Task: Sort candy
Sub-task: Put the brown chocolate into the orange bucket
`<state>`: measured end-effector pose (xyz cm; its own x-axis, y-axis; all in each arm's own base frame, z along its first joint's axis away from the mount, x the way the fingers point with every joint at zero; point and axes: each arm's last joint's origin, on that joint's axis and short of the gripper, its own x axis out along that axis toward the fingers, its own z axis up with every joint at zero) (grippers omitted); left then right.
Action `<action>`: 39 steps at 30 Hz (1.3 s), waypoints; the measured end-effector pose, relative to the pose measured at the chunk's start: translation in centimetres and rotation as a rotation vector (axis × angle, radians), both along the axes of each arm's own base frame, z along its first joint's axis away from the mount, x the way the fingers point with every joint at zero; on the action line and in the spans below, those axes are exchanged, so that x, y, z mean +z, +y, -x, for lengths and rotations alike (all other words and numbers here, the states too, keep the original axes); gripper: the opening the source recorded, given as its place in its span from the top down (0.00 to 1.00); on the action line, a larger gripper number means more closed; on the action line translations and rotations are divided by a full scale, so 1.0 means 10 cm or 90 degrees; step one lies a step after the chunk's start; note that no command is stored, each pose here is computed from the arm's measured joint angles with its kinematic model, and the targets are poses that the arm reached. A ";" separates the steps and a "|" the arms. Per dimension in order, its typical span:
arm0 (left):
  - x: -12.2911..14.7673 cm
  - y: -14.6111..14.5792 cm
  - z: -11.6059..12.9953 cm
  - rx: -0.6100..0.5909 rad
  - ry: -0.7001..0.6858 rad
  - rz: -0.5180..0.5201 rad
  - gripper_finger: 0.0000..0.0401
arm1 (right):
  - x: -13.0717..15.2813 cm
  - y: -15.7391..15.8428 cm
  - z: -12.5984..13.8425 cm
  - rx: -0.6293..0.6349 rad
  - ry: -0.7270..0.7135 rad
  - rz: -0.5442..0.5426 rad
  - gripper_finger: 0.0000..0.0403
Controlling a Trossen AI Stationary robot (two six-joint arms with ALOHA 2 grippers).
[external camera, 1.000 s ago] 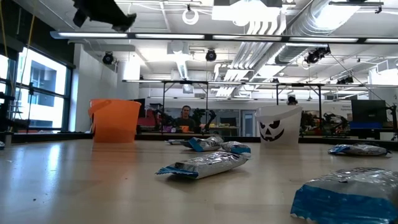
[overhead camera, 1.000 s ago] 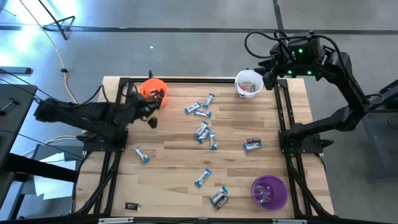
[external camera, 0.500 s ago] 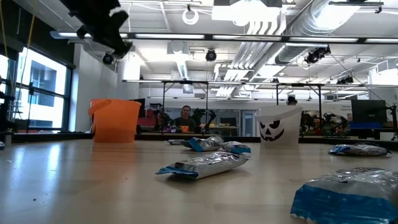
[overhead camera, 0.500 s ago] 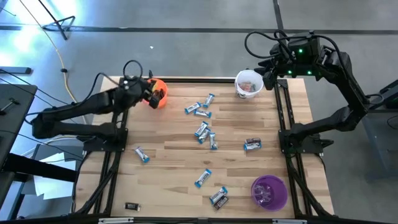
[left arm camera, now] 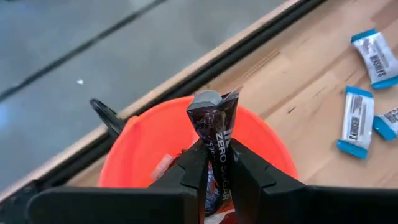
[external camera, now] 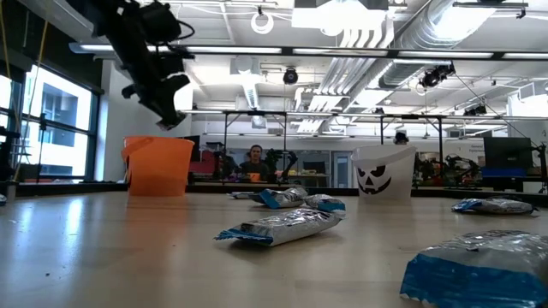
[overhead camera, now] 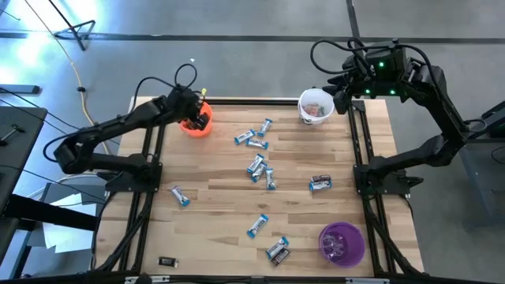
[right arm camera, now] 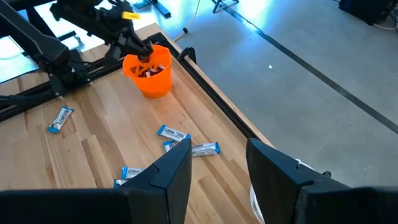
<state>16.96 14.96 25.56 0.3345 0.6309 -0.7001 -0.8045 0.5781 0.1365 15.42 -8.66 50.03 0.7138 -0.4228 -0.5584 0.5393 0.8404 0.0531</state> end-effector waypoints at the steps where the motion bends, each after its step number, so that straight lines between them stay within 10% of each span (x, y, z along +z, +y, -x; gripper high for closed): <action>1: -0.02 0.03 0.00 0.001 0.001 0.008 0.89 | 0.00 0.00 0.00 0.000 0.000 0.000 0.63; 22: -0.12 0.08 0.05 -0.007 0.043 0.052 0.68 | 0.00 0.00 0.00 0.000 0.000 0.000 0.63; 39: 0.15 -0.69 0.04 -0.213 -0.207 0.401 0.68 | 0.00 0.00 0.00 0.000 0.000 0.000 0.63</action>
